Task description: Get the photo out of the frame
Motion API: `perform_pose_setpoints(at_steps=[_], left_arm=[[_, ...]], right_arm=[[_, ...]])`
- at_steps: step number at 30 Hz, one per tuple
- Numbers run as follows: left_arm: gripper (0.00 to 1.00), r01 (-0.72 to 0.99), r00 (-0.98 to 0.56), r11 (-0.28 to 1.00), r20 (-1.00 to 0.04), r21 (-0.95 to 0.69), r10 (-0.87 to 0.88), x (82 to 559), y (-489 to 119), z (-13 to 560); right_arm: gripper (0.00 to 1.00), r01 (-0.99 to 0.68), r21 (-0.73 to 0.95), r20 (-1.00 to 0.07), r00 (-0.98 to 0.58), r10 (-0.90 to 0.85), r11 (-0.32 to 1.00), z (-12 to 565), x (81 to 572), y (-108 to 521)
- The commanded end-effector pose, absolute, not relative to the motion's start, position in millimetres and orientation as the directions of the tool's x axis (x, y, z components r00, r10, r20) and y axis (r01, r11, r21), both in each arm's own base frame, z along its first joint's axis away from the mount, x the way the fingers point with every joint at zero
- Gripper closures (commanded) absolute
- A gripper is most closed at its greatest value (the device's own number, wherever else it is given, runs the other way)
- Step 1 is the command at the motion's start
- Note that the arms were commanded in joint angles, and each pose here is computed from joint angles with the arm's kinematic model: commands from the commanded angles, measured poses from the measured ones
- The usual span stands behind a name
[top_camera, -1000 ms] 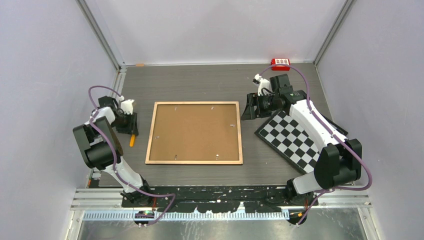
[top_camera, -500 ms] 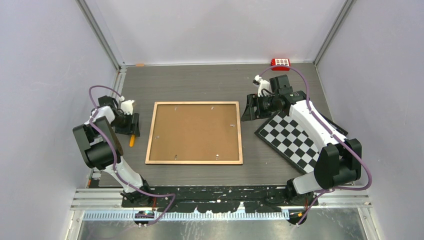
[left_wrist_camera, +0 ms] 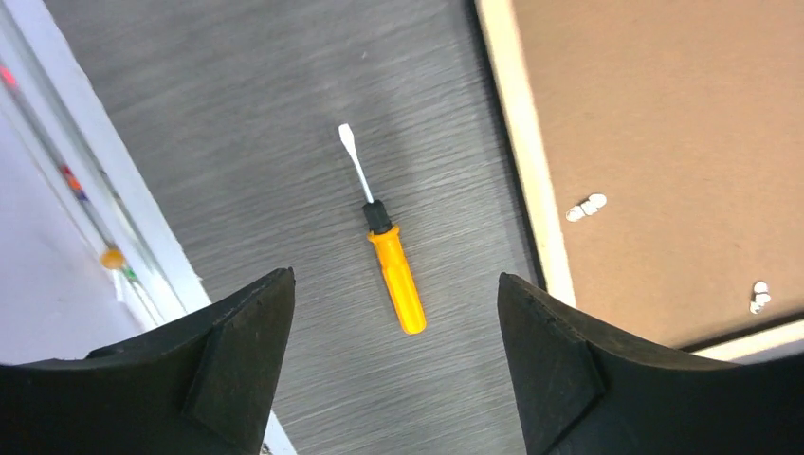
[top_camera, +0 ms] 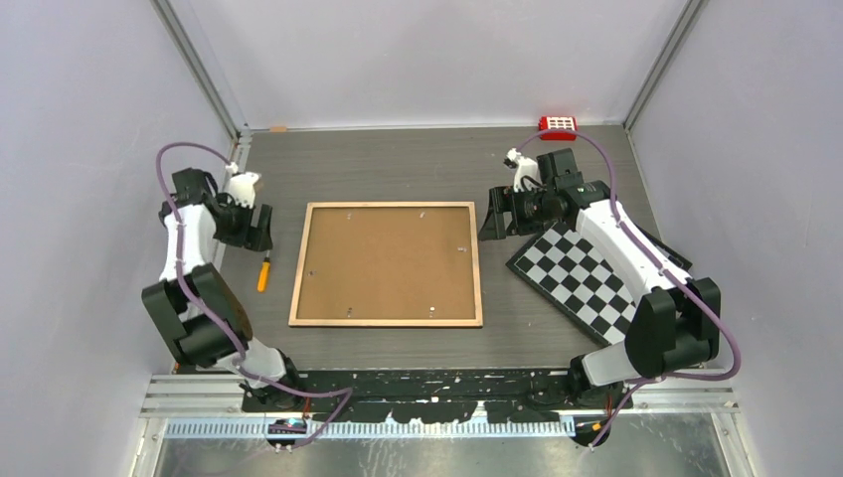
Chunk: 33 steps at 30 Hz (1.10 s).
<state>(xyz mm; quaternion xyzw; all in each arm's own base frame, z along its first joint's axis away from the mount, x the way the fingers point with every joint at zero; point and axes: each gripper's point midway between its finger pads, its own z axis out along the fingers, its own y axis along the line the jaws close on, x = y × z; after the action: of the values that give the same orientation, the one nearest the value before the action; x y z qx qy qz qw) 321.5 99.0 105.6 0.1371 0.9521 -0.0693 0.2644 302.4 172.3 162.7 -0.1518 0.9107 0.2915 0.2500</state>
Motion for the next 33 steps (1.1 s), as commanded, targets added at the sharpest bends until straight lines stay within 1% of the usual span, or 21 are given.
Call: perform_pose_setpoints(at_steps=[1, 3, 4, 6, 10, 12, 15, 19, 22, 27, 33], left_arm=[[0.19, 0.519, -0.671, 0.855, -0.621, -0.005, 0.404, 311, 58, 158], [0.17, 0.63, -0.586, 0.775, -0.628, 0.043, 0.511, 299, 27, 169], [0.17, 0.679, -0.546, 0.731, -0.62, 0.065, 0.563, 292, 15, 170], [0.17, 0.772, -0.462, 0.629, -0.6, 0.091, 0.653, 274, -17, 167], [0.17, 0.892, -0.304, 0.435, -0.544, 0.126, 0.782, 239, -72, 153], [0.17, 0.92, -0.265, 0.375, -0.526, 0.113, 0.808, 222, -95, 143], [0.18, 0.951, -0.226, 0.301, -0.493, 0.077, 0.84, 199, -125, 124], [0.2, 0.973, -0.145, 0.213, -0.472, 0.093, 0.87, 184, -161, 103], [0.22, 0.981, -0.111, 0.172, -0.468, 0.09, 0.877, 179, -178, 91], [0.26, 0.985, -0.005, 0.082, -0.446, 0.153, 0.895, 179, -197, 74], [0.34, 0.983, 0.079, -0.004, -0.407, 0.183, 0.91, 176, -220, 52]], right_arm=[[0.11, -0.48, 0.358, -0.666, -0.733, -0.142, 0.801, 194, 315, 165], [0.02, -0.486, 0.324, -0.696, -0.704, -0.144, 0.812, 204, 319, 161], [0.01, -0.487, 0.311, -0.71, -0.69, -0.141, 0.816, 209, 320, 159], [0.0, -0.466, 0.282, -0.739, -0.663, -0.12, 0.838, 221, 325, 154], [0.0, -0.33, 0.272, -0.755, -0.656, -0.012, 0.904, 235, 335, 138], [0.0, -0.346, 0.275, -0.756, -0.654, -0.02, 0.897, 236, 331, 139], [0.0, -0.376, 0.318, -0.726, -0.687, -0.032, 0.87, 231, 320, 147], [0.0, -0.347, 0.386, -0.637, -0.77, -0.025, 0.855, 210, 308, 153], [0.0, -0.319, 0.43, -0.59, -0.808, -0.005, 0.845, 197, 302, 155], [0.0, -0.278, 0.48, -0.514, -0.858, 0.009, 0.832, 174, 290, 156], [0.0, -0.24, 0.518, -0.439, -0.898, 0.014, 0.821, 149, 279, 155]])
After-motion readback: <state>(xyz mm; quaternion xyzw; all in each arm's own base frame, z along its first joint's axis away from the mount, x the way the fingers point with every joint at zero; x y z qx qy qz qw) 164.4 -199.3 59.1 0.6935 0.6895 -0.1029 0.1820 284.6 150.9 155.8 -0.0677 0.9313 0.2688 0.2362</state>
